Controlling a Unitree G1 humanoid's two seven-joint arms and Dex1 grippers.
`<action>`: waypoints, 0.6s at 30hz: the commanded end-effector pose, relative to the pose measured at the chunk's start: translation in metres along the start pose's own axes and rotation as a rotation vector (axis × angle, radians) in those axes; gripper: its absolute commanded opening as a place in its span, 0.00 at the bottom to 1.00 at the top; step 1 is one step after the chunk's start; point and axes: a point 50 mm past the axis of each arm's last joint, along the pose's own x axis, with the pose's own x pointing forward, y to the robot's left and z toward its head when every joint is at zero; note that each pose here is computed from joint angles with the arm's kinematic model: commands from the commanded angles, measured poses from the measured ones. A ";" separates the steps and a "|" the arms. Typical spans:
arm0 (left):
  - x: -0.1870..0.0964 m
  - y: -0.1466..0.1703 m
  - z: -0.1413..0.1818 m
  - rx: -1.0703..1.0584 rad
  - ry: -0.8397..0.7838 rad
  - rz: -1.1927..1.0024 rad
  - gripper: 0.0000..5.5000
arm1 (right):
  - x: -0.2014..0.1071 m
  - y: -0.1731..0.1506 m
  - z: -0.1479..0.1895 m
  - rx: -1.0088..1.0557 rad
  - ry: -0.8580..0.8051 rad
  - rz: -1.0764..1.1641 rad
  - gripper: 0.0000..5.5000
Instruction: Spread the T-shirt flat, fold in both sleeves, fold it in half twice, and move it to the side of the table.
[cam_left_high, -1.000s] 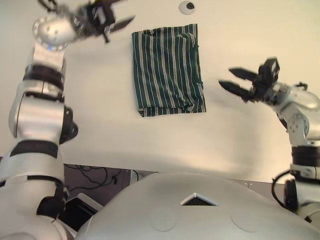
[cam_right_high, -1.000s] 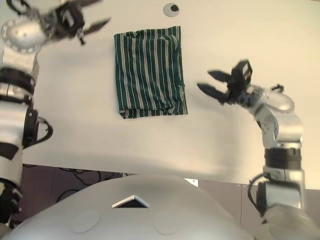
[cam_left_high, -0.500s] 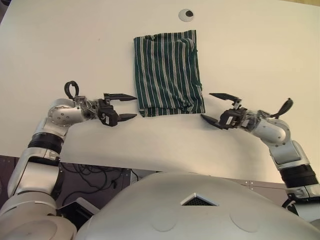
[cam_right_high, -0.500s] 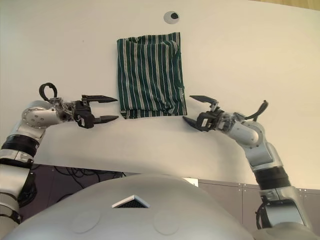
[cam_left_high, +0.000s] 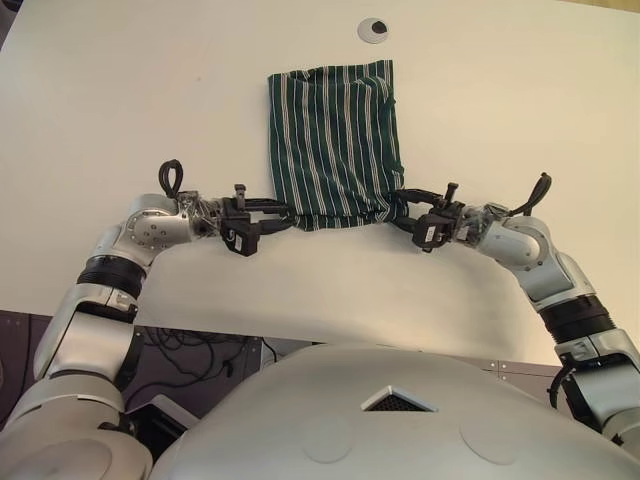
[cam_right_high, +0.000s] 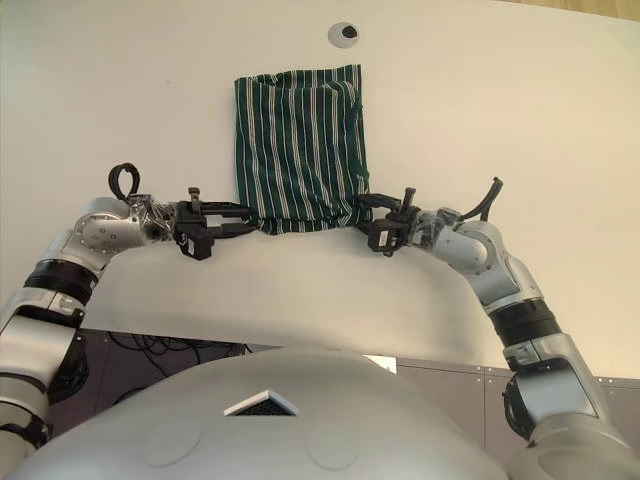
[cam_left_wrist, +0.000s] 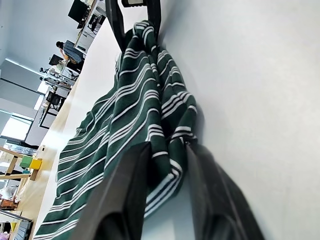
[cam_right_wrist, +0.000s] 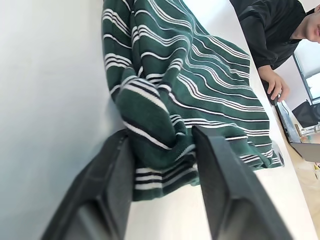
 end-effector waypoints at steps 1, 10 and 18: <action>0.002 -0.013 -0.003 -0.036 0.025 -0.073 0.10 | -0.007 0.024 -0.017 0.050 0.107 0.147 0.20; -0.031 -0.021 0.027 -1.009 -0.116 -0.500 0.00 | -0.043 0.027 0.027 0.824 -0.094 0.446 0.01; -0.066 0.010 0.037 -1.343 -0.268 -0.537 0.00 | -0.068 -0.005 0.056 1.032 -0.292 0.558 0.01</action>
